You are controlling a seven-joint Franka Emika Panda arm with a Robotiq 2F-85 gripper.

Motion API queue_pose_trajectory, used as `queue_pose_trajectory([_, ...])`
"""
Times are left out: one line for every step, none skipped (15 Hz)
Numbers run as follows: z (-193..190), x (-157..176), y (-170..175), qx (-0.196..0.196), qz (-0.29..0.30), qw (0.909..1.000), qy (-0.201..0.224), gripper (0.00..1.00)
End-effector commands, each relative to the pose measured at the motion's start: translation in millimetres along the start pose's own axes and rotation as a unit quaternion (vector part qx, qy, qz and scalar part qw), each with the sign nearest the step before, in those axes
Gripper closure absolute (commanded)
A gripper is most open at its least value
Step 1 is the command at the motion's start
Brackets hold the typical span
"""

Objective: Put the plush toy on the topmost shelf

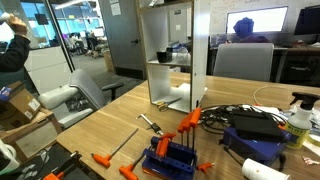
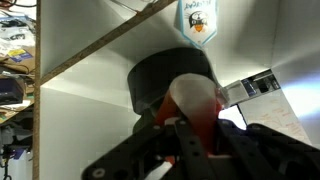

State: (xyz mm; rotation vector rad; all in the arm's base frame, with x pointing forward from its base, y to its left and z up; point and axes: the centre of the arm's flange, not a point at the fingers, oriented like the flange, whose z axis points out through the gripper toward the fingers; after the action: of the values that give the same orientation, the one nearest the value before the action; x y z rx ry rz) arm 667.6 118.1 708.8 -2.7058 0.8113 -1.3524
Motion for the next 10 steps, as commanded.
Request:
queue_pose_trajectory([31,46,-15,0.001,-0.004,1.0000,-0.002,0.88])
queue_pose_trajectory([37,50,-13,0.000,-0.005,1.0000,-0.004,0.88])
queue_pose_trajectory([42,55,-10,-0.002,-0.005,1.0000,-0.005,0.88])
queue_pose_trajectory([45,61,-8,-0.004,-0.005,1.0000,-0.003,0.88])
queue_pose_trajectory([46,66,-4,-0.007,-0.005,1.0000,-0.002,0.88])
queue_pose_trajectory([46,69,-3,-0.010,-0.006,0.9999,0.000,0.88])
queue_pose_trajectory([46,72,-1,-0.013,-0.007,0.9999,0.000,0.88])
queue_pose_trajectory([46,74,0,-0.016,-0.006,0.9999,0.002,0.88])
queue_pose_trajectory([47,77,1,-0.017,-0.006,0.9998,0.001,0.88])
queue_pose_trajectory([48,77,0,-0.020,-0.007,0.9998,0.000,0.88])
